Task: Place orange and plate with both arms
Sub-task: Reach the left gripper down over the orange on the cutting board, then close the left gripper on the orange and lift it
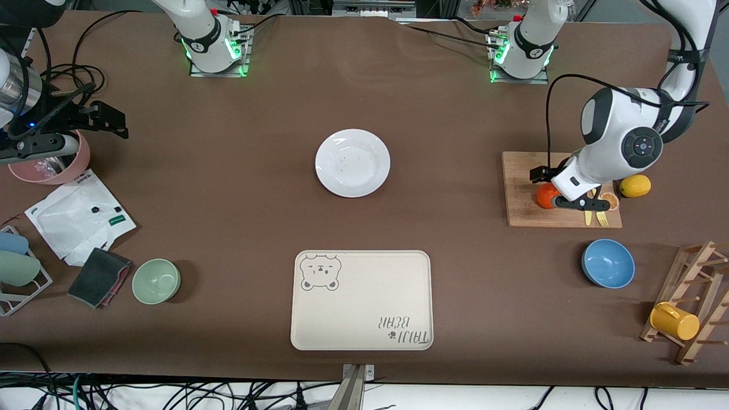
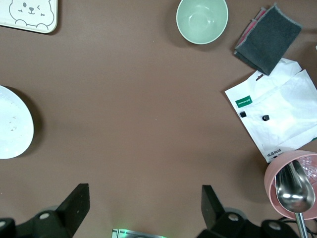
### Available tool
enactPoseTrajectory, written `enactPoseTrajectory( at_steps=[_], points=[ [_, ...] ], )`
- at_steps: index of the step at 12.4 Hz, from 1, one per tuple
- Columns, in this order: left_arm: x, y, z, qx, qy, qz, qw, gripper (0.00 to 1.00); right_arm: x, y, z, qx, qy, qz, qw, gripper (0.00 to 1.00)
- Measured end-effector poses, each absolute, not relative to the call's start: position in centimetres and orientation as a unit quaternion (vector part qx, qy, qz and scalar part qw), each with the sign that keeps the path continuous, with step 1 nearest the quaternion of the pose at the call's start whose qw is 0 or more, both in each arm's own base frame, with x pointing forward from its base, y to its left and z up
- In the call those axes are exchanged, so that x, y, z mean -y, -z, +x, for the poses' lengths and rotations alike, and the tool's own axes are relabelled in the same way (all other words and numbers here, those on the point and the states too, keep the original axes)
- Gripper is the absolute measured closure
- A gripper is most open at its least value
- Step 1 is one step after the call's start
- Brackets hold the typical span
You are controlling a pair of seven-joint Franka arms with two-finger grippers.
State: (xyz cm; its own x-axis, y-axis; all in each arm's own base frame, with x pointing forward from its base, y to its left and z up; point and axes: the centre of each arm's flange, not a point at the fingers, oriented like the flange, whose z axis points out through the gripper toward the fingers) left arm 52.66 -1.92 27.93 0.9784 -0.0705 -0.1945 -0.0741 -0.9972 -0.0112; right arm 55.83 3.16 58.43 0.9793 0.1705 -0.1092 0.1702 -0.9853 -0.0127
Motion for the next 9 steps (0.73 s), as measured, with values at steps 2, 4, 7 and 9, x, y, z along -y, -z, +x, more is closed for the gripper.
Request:
enactPoseTrajectory(
  at_steps=[2, 4, 7, 9],
  points=[
    [1.2, -27.0, 52.6, -0.042, -0.083, -0.996, 0.018, 0.0, -3.2, -58.3, 55.9, 0.086, -0.056, -0.995, 0.002, 0.0],
    [0.0, -25.9, 53.0, -0.039, -0.072, -0.996, 0.023, 0.0, -3.2, -58.3, 55.9, 0.086, -0.056, -0.995, 0.002, 0.0],
    [-0.9, -23.8, 53.3, -0.034, -0.062, -0.997, 0.02, 0.0, -3.2, -58.3, 55.9, 0.086, -0.056, -0.995, 0.002, 0.0],
    [-0.8, -22.4, 53.4, -0.035, -0.06, -0.997, 0.017, 0.0, -3.3, -58.3, 55.9, 0.087, -0.056, -0.995, 0.002, 0.0]
  ],
)
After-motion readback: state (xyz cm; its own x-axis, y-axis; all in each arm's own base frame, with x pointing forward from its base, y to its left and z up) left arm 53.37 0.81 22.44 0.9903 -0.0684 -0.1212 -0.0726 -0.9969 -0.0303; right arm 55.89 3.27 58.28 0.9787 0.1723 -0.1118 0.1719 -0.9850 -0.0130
